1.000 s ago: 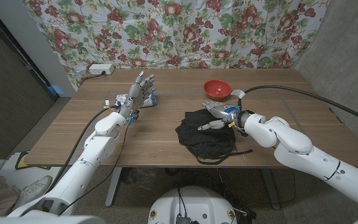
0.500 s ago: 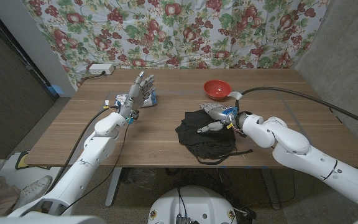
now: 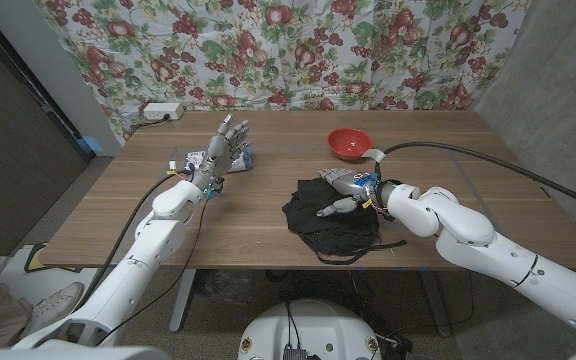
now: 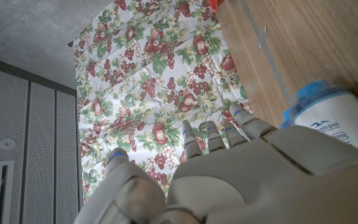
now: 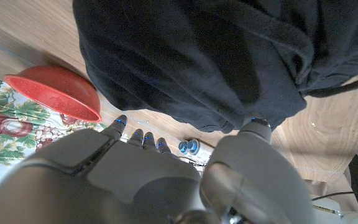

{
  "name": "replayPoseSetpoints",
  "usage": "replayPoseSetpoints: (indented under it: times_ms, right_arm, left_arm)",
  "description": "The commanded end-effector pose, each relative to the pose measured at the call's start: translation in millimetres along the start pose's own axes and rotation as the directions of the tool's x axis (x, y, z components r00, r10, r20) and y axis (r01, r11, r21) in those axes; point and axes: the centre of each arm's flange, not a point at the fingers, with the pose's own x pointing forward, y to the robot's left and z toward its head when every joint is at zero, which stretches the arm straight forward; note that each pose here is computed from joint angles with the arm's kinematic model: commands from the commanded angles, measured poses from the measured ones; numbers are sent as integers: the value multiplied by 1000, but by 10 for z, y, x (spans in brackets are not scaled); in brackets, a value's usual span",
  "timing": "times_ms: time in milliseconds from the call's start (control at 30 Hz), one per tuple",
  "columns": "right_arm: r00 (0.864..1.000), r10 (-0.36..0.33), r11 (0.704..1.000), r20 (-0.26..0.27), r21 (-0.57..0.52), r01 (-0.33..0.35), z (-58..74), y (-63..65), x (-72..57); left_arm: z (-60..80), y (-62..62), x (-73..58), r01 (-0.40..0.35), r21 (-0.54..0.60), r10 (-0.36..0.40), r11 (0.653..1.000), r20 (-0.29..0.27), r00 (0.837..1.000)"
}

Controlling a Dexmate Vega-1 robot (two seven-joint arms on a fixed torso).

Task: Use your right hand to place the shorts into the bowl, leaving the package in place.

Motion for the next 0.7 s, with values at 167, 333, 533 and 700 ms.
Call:
replayPoseSetpoints:
  times_ms: [167,333,533,700]
  right_arm:
    - [1000,24,1000,17,-13,-23,30,34,70]
    - [999,31,999,28,-19,-31,51,38,98]
    - [999,46,999,26,-29,-46,54,66,131]
    - [998,51,998,30,-28,-50,52,84,152]
  left_arm:
    - [-15,5,-12,1,-5,-1,1000,1,1000]
    - [-19,6,-13,2,-5,-2,1000,-1,1000]
    - [-20,10,-15,2,-4,-2,1000,-1,1000]
    - [-21,11,-18,5,-4,-5,1000,-3,1000]
